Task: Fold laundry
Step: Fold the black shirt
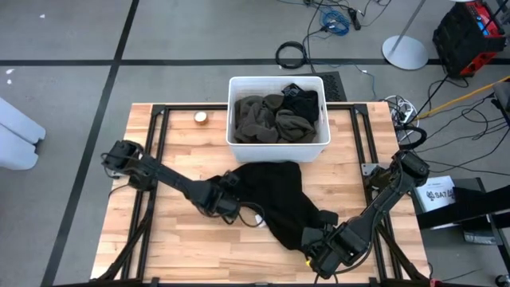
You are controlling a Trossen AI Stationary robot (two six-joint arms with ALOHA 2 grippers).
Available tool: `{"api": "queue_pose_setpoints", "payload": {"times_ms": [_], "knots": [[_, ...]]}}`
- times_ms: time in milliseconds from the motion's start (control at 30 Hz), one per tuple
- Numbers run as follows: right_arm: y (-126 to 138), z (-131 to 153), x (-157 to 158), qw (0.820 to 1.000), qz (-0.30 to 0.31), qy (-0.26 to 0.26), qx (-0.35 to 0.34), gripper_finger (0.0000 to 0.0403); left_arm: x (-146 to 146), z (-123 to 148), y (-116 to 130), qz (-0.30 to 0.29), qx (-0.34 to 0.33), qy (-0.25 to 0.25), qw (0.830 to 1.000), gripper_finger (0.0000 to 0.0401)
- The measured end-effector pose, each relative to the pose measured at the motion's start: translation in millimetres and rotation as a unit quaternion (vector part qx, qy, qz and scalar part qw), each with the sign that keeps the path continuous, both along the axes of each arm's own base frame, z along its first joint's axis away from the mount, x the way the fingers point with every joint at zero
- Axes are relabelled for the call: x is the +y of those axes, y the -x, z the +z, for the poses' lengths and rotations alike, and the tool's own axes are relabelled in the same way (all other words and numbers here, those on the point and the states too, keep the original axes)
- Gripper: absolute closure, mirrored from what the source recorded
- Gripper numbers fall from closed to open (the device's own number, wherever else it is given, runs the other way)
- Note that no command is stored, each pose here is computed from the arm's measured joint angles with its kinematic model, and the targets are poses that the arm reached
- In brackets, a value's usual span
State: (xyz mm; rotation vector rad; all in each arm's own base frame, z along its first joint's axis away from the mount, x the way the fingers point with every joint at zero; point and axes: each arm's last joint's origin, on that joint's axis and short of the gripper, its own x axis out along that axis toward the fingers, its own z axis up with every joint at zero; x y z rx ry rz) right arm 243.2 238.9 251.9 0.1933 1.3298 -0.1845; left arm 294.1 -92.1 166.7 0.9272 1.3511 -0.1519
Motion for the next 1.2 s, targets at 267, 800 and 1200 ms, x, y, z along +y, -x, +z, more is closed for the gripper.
{"api": "queue_pose_setpoints", "payload": {"times_ms": [267,800,1200], "knots": [[-1,0,-1,1.0,0.007,0.003,0.0,0.04,19,-1,-5,0.033,-0.005,-0.005,0.999,0.0256],[-9,6,-10,0.999,0.033,0.0,-0.014,0.0399,27,13,-8,0.145,-0.016,0.035,0.989,0.0394],[3,103,-46,0.951,0.057,-0.014,-0.304,0.0401,-18,183,34,0.132,-0.24,0.137,0.952,0.0398]]}}
